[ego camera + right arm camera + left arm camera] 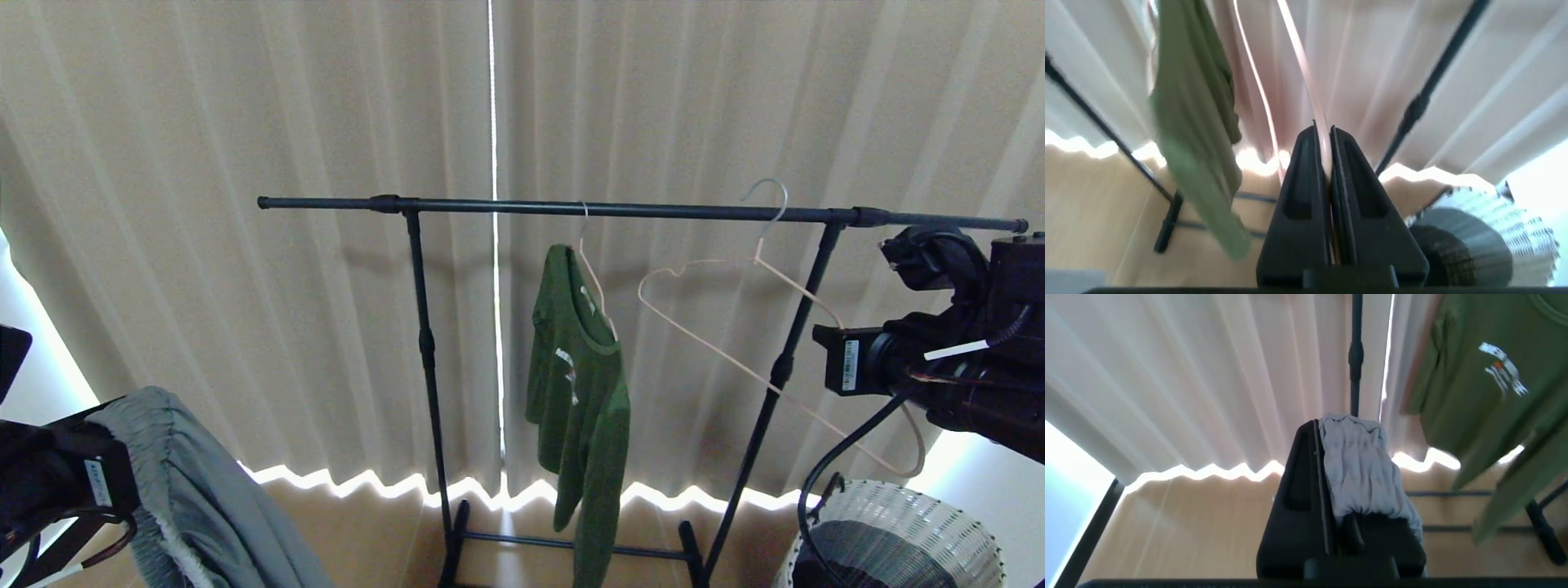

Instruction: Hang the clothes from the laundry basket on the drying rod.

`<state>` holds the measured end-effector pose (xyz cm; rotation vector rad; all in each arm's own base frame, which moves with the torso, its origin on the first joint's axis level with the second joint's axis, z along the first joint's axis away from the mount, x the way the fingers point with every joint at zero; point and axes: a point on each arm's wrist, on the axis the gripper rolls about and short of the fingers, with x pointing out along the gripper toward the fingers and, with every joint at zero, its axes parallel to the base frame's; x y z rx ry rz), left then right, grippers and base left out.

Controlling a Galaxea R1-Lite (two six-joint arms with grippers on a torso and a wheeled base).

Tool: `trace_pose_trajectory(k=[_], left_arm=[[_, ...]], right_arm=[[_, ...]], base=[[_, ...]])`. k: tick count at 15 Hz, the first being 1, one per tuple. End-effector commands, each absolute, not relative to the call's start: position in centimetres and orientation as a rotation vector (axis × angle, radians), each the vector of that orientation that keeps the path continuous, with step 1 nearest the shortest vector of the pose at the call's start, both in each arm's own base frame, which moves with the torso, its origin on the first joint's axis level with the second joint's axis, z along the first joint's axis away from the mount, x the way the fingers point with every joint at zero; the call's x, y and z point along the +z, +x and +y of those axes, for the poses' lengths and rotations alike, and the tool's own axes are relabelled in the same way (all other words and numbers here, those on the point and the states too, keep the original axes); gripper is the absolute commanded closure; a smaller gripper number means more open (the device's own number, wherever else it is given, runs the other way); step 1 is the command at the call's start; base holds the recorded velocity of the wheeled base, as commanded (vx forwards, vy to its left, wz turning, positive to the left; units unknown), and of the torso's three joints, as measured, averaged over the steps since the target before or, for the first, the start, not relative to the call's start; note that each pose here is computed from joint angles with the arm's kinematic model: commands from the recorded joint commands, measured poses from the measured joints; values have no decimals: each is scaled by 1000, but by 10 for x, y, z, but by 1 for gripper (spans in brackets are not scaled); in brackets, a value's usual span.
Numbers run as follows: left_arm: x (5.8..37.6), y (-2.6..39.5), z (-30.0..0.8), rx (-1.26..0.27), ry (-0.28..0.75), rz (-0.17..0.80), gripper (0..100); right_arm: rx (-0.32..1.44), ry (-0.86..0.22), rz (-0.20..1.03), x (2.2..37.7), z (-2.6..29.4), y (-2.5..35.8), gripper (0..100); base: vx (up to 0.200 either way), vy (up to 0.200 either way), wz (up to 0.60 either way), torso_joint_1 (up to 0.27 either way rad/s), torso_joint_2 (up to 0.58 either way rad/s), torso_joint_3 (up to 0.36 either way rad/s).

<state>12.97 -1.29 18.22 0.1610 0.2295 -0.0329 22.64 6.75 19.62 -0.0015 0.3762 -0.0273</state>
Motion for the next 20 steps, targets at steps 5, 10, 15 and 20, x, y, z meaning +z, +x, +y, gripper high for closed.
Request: trace_pose_trajectory(k=[5,10,15,20], left_arm=[[181,130,-13,-34,160,233,100],[181,130,-13,-34,160,236,100],[179,130,-13,-35,161,242,100],[173,132,-16,-55,167,276,100]], right_arm=[[-25,-2,377,196,68,227,100],[-26,-8,376,196,68,226,100],[-17,0,357,197,66,217,100],[141,65,220,190,69,212,100]], base=[[-120,0,0,2,5,0],[0,0,0,0,0,0],[0,0,0,0,0,0],[0,0,0,0,0,0]])
